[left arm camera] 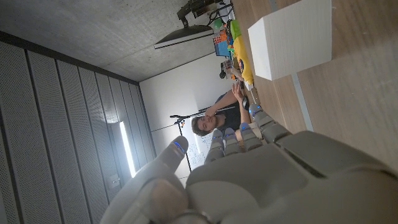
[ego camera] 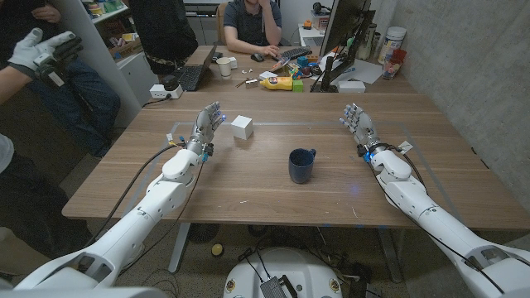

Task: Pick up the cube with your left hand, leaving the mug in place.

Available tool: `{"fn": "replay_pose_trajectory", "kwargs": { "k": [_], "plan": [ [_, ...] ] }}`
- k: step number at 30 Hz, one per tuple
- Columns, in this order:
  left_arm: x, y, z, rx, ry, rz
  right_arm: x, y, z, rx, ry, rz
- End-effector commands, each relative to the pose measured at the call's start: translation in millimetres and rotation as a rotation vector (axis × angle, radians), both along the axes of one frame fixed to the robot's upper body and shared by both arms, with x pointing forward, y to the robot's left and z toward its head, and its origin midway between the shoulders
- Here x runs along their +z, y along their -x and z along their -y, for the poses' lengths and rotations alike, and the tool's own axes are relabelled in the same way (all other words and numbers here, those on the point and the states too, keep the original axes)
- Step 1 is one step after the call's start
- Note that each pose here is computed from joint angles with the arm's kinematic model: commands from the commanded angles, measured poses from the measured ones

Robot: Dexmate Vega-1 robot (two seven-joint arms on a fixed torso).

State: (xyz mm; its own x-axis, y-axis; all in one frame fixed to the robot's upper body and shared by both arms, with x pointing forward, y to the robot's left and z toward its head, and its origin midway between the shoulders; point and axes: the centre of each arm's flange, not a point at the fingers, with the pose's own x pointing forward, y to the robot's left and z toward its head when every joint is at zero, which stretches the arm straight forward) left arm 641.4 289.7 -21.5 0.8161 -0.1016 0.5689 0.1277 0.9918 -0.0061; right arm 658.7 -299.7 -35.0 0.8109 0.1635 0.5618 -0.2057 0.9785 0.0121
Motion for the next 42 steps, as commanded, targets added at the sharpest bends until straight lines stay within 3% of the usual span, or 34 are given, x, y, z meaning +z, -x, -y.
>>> {"fn": "replay_pose_trajectory", "kwargs": {
  "k": [1,15,23,33,35,42],
  "plan": [
    [8.5,12.2,-6.4,0.109,0.029,0.066,-1.3,-0.2,0.9,-0.001,-0.001,-0.002],
    [30.5,32.7,-17.2,0.242,0.099,0.163,-1.6,-4.1,0.9,0.001,-0.002,-0.007],
    [42.0,42.4,-18.8,0.361,0.087,0.228,1.5,-7.1,-0.1,0.006,0.004,-0.005],
    [57.6,54.1,-17.9,0.575,0.058,0.311,2.9,-9.8,-2.5,0.011,0.01,-0.006],
    [64.2,58.2,-16.1,0.657,0.017,0.343,2.5,-10.5,-3.2,0.014,0.01,-0.007],
    [82.3,62.6,-9.0,0.791,-0.105,0.413,1.1,-11.5,-4.8,0.019,0.007,-0.007]
  ]
}}
